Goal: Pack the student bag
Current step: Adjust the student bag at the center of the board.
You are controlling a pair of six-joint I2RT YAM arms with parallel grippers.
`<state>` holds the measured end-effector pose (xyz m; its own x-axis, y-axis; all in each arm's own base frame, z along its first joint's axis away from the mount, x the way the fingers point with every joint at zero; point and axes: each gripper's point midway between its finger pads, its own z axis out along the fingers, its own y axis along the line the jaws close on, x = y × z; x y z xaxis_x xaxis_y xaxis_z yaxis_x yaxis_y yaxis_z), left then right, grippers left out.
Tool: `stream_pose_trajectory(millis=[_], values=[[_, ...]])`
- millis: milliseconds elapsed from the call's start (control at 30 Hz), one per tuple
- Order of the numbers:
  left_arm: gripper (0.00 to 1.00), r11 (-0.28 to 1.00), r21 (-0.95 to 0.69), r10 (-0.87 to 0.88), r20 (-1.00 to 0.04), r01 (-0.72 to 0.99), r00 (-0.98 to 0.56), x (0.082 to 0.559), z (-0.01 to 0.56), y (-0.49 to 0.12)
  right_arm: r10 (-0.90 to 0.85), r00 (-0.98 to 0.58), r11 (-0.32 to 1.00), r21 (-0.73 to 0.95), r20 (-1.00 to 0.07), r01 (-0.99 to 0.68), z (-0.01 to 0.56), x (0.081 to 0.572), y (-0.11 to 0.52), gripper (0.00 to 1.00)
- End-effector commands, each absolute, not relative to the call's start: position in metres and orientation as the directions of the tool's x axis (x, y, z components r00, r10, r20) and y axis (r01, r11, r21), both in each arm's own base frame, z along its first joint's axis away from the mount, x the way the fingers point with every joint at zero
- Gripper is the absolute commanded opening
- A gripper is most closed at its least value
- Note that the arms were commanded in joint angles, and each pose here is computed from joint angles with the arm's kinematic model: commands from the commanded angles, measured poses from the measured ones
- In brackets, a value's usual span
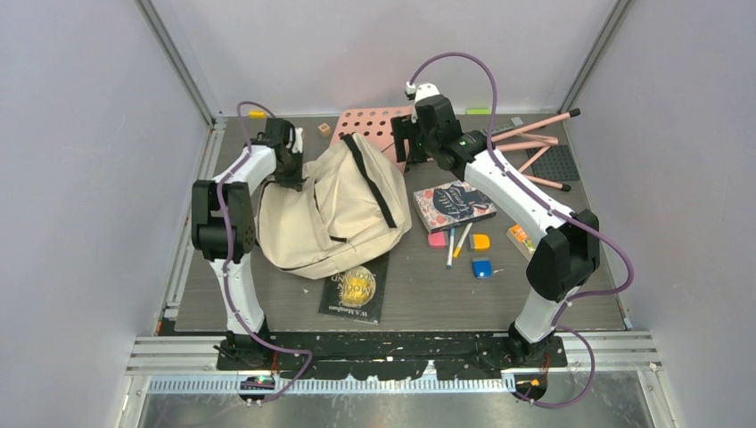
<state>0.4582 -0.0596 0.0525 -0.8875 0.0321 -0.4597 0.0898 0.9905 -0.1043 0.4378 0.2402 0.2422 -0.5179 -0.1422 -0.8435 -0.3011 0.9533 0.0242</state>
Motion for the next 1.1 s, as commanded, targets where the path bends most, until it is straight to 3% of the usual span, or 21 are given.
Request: stream_pose_trajectory(millis=[0,300,600,667,900,967,1067], values=[[0.0,0.994,-0.089,0.002,-0.519,0.057,-0.855,0.471,0.061,-0.058,-0.088,-0.405,0.949,0.047,-0.91,-0.312,0.284,0.439,0.241,0.81],[0.0,0.998,-0.039,-0.063,-0.61,-0.05,-0.79,0.443,0.112,-0.039,-0.164,-0.366,0.907,0.006,-0.916,-0.421,0.269,0.415,0.276,0.73],[0.0,0.994,-0.09,-0.107,-0.584,-0.067,-0.804,0.428,0.149,-0.048,-0.143,-0.319,0.877,0.029,-0.937,-0.479,0.258,0.375,0.314,0.72],[0.01,0.994,-0.09,-0.101,-0.564,-0.06,-0.82,0.43,0.148,-0.05,-0.13,-0.33,0.878,0.046,-0.935,-0.476,0.255,0.371,0.318,0.76],[0.2,0.984,-0.171,-0.127,-0.516,-0.043,-0.847,0.426,0.135,-0.066,-0.192,-0.452,0.89,0.04,-0.871,-0.455,0.22,0.365,0.328,0.83],[0.35,0.983,-0.176,-0.128,-0.518,-0.041,-0.846,0.424,0.134,-0.067,-0.258,-0.47,0.877,0.0,-0.844,-0.481,0.206,0.358,0.334,0.83],[0.48,0.983,-0.179,-0.124,-0.5,-0.038,-0.857,0.421,0.133,-0.068,-0.345,-0.467,0.874,-0.097,-0.814,-0.476,0.19,0.348,0.333,0.83]])
